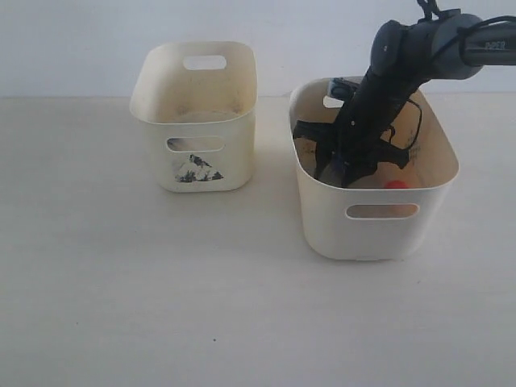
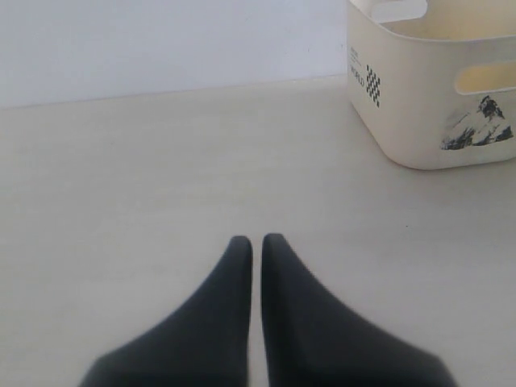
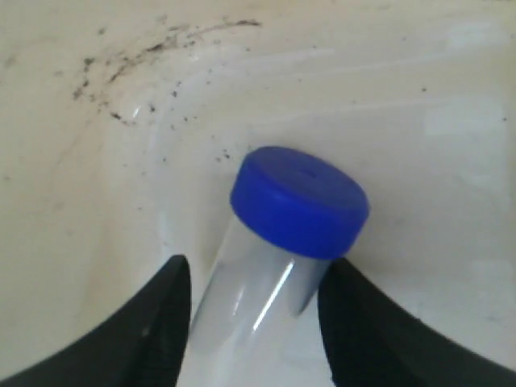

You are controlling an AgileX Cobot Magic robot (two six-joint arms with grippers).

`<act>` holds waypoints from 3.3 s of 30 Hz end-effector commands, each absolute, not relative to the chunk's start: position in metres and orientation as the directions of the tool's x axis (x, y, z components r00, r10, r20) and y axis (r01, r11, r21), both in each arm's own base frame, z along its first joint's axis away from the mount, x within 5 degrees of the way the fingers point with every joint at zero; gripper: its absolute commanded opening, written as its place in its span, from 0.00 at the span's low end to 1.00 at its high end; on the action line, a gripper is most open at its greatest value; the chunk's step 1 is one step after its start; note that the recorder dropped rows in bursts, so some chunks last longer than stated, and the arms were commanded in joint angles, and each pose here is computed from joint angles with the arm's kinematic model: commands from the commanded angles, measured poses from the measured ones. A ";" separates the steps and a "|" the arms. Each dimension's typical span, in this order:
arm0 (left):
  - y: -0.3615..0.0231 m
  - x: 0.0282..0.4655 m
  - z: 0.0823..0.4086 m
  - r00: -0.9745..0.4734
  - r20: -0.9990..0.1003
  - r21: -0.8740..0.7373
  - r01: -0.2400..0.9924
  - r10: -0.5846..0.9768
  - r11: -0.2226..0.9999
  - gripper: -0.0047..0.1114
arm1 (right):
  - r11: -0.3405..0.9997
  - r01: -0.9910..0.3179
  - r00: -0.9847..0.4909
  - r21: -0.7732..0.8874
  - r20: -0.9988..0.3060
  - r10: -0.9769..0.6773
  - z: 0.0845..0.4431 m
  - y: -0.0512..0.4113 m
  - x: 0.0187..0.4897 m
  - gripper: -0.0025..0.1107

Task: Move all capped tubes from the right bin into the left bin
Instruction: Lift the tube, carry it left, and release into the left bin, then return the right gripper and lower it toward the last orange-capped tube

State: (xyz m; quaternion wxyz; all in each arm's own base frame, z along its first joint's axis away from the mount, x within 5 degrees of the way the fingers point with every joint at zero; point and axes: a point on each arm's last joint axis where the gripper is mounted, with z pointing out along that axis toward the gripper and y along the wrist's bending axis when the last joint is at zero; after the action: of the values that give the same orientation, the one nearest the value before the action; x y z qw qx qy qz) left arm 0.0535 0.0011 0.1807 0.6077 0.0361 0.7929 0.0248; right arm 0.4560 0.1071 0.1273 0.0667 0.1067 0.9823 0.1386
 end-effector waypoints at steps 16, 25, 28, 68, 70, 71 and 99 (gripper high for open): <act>0.001 0.054 0.183 -0.248 -0.966 0.063 0.027 0.068 0.998 0.08 | 0.952 0.115 -0.991 0.283 -0.035 0.130 0.149 0.117 0.440 0.02; 0.001 0.054 0.183 -0.248 -0.966 0.063 0.027 0.068 0.998 0.08 | 0.945 -0.001 -0.969 0.327 -0.234 0.080 0.244 0.114 0.423 0.02; 0.001 0.054 0.183 -0.248 -0.966 0.063 0.027 0.068 0.998 0.08 | 0.931 -0.068 -0.935 0.359 -0.348 0.066 0.276 0.115 0.418 0.02; 0.001 0.054 0.183 -0.248 -0.966 0.063 0.027 0.068 0.998 0.08 | 0.901 -0.315 -0.761 0.298 -0.646 -0.052 0.312 0.158 0.413 0.02; 0.001 0.054 0.183 -0.248 -0.966 0.063 0.027 0.068 0.998 0.08 | 0.956 -0.185 -0.840 0.230 -0.541 -0.033 0.303 0.146 0.408 0.02; 0.001 0.054 0.183 -0.248 -0.966 0.063 0.027 0.068 0.998 0.08 | 0.969 -0.129 -0.868 0.210 -0.496 -0.008 0.300 0.141 0.405 0.02; 0.001 0.054 0.183 -0.247 -0.967 0.063 0.027 0.068 0.998 0.08 | 0.991 0.029 -0.983 -0.130 -0.184 0.004 0.218 0.123 0.428 0.02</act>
State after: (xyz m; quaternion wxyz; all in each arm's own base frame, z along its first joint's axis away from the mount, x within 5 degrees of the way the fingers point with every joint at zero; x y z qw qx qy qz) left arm 0.0535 0.0011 0.1807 0.6077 0.0361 0.7929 0.0248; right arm 0.4256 0.1258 0.2222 0.0949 0.0087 0.9936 -0.0599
